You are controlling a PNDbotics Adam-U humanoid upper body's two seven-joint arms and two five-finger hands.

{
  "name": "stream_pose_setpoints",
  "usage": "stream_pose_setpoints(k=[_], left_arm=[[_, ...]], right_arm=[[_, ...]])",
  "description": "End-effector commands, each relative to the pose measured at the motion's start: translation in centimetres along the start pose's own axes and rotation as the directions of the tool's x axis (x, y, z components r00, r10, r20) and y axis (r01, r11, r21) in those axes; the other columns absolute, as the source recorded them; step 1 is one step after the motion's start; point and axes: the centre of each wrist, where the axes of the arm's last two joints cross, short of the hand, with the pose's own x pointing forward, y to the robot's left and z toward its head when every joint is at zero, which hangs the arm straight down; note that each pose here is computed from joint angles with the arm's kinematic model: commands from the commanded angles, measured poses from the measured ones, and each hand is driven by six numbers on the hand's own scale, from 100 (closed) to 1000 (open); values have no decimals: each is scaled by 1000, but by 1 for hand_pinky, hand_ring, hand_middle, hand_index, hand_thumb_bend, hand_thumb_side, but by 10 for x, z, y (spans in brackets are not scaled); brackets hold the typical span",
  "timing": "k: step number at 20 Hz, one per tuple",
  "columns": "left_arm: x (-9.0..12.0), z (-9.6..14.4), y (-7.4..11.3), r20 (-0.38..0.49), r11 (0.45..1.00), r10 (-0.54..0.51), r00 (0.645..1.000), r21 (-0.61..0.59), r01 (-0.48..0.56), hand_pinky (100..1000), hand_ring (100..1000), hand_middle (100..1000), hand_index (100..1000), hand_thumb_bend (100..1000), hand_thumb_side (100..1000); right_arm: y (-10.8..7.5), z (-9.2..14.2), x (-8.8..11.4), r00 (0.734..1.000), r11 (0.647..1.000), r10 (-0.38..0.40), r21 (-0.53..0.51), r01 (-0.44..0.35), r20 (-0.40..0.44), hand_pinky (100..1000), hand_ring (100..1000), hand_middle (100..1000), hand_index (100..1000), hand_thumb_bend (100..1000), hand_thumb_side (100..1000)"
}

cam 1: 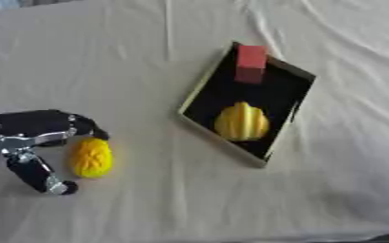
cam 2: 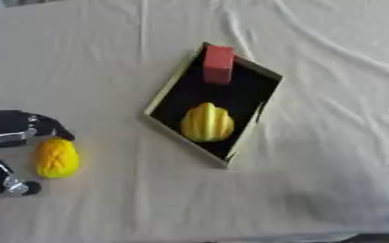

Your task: Pick up objects on the table and place them in the box.

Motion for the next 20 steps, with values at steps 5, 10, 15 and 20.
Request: stream_pose_setpoints(k=[5,10,15,20], left_arm=[[-3,5,5,-40,998,-15,999,58,18,918,865,768,901,470,138],[-4,1,0,-41,997,17,999,80,-14,853,782,667,856,318,109],[-1,3,2,-17,995,60,998,82,-58,765,681,555,730,186,100],[2,7,7,-14,976,113,993,186,-109,632,555,445,597,100,140]], right_arm=[[0,-6,3,1000,1000,-14,13,14,-3,1000,873,672,780,100,470],[0,-6,3,999,1000,-24,19,25,-22,1000,877,670,783,100,470],[0,-6,3,999,999,-30,11,31,-43,1000,878,669,784,100,470],[0,-5,3,997,999,-33,5,33,-63,1000,879,667,782,100,470]])
